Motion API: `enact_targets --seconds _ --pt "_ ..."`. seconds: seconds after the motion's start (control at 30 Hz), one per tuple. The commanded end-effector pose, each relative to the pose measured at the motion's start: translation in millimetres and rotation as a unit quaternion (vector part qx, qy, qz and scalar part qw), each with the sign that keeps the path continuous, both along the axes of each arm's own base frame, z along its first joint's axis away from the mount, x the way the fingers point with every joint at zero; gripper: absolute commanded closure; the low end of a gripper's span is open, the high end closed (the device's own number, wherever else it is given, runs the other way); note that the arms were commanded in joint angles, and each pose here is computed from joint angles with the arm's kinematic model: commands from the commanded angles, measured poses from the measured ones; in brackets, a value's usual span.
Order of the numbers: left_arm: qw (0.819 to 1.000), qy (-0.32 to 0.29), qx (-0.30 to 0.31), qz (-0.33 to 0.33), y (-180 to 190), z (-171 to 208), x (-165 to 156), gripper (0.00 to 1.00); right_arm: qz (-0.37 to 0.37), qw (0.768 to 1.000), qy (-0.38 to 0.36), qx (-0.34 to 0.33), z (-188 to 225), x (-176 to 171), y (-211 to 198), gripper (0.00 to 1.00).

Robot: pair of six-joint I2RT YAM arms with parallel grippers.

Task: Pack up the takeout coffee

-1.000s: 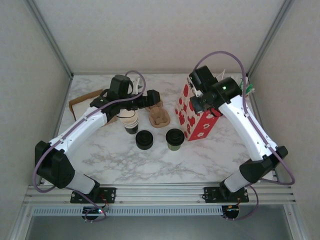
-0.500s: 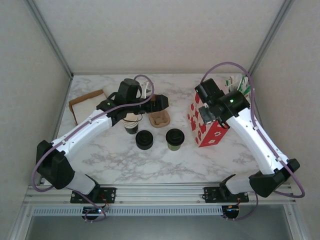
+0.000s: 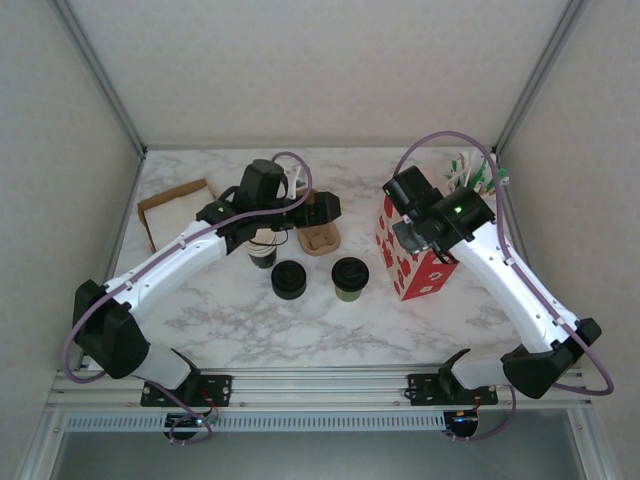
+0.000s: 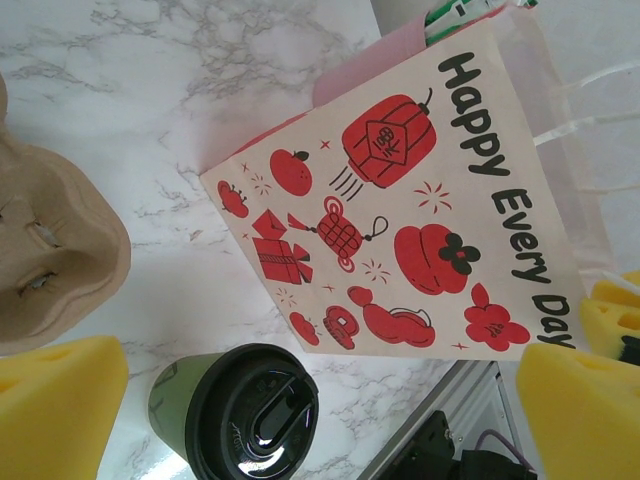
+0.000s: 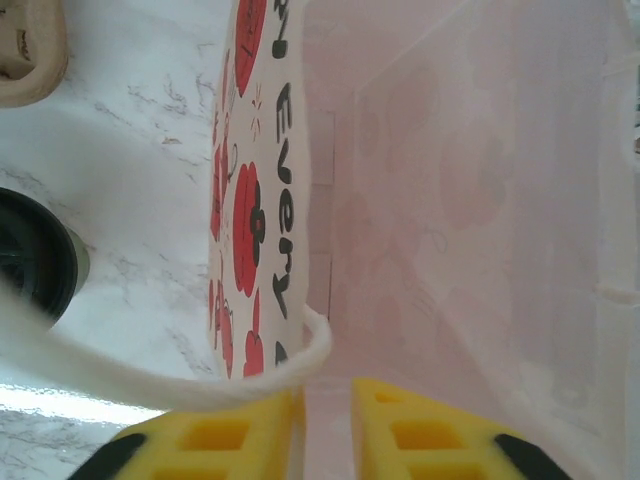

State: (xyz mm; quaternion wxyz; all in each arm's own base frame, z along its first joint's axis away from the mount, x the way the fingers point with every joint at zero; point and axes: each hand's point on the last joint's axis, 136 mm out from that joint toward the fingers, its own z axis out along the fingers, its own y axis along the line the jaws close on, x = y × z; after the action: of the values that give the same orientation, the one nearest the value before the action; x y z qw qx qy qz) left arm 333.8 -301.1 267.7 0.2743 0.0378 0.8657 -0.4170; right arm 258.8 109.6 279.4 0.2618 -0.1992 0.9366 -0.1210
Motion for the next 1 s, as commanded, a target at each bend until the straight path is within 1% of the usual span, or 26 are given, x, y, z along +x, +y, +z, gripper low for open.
enact_targets --seconds 0.0,0.1,0.2,0.27,0.37,0.5,0.53,0.63,0.77,0.8,0.9,0.97 --pt "1.000 -0.017 -0.010 0.005 -3 17 0 0.00 -0.006 1.000 -0.012 0.012 8 -8 -4 0.74" --pt "1.000 -0.022 -0.012 0.006 -1 22 -3 0.00 -0.008 0.999 -0.019 0.027 15 -12 -5 0.67" --pt "0.999 -0.029 -0.016 0.012 2 28 -6 0.00 -0.008 0.998 -0.026 0.054 25 -17 -4 0.56" --pt "0.999 -0.038 -0.021 0.018 6 36 -9 0.00 -0.005 0.996 -0.033 0.078 32 -22 -2 0.43" --pt "0.998 -0.053 -0.027 0.031 14 47 -14 0.00 0.000 0.992 -0.041 0.117 44 -31 1 0.33" --pt "0.995 -0.075 -0.036 0.051 28 65 -23 0.00 0.000 0.983 -0.064 0.171 62 -43 1 0.06" --pt "0.994 -0.080 -0.038 0.058 32 69 -25 0.00 -0.001 0.980 -0.070 0.189 67 -47 2 0.01" --pt "0.991 -0.096 -0.043 0.079 45 80 -30 0.00 0.010 0.966 -0.081 0.246 79 -58 8 0.01" --pt "0.986 -0.111 -0.071 0.103 59 91 -40 0.00 -0.022 0.942 -0.109 0.317 90 -66 5 0.01" --pt "0.984 -0.111 -0.078 0.112 62 92 -42 0.00 -0.015 0.937 -0.109 0.333 92 -70 7 0.01" --pt "0.982 -0.099 -0.100 0.122 65 90 -46 0.00 -0.002 0.928 -0.099 0.358 94 -78 12 0.01" --pt "0.984 -0.089 -0.096 0.122 64 83 -46 0.00 0.010 0.925 -0.082 0.371 93 -82 20 0.01"
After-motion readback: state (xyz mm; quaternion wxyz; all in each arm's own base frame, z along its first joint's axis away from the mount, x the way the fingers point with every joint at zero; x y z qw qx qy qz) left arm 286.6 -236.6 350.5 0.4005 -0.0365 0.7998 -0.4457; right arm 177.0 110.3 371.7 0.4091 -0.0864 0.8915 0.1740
